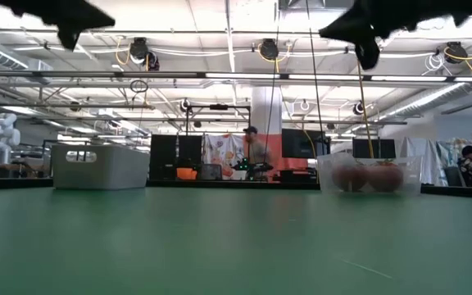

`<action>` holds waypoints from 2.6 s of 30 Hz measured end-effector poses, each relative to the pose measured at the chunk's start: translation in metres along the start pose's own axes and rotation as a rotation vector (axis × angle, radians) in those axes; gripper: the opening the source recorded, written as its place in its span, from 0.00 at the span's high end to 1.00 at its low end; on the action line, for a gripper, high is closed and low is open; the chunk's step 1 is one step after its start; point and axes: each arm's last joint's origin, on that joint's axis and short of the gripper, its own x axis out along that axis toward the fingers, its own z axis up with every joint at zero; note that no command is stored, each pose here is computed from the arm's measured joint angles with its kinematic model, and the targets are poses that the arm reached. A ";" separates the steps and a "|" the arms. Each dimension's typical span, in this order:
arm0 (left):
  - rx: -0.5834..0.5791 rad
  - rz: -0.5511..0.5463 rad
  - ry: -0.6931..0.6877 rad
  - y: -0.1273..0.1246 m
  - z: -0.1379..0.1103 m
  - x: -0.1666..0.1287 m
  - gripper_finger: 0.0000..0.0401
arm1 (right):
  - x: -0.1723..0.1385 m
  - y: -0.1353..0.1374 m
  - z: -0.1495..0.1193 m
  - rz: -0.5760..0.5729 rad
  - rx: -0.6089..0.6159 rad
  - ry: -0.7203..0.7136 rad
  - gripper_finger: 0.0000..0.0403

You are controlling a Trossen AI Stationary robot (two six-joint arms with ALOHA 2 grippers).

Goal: Sort produce into baskets
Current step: Return to Home Position

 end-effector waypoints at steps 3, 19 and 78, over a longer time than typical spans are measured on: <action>-0.041 0.027 -0.019 0.004 -0.017 0.000 0.96 | -0.007 -0.009 -0.019 0.009 0.027 -0.021 1.00; -0.234 0.039 -0.040 0.015 -0.080 0.003 0.96 | -0.028 -0.037 -0.087 0.148 0.094 -0.169 1.00; -0.088 -0.253 -0.141 0.012 -0.118 0.024 0.96 | -0.055 -0.062 -0.135 -0.010 -0.166 0.018 1.00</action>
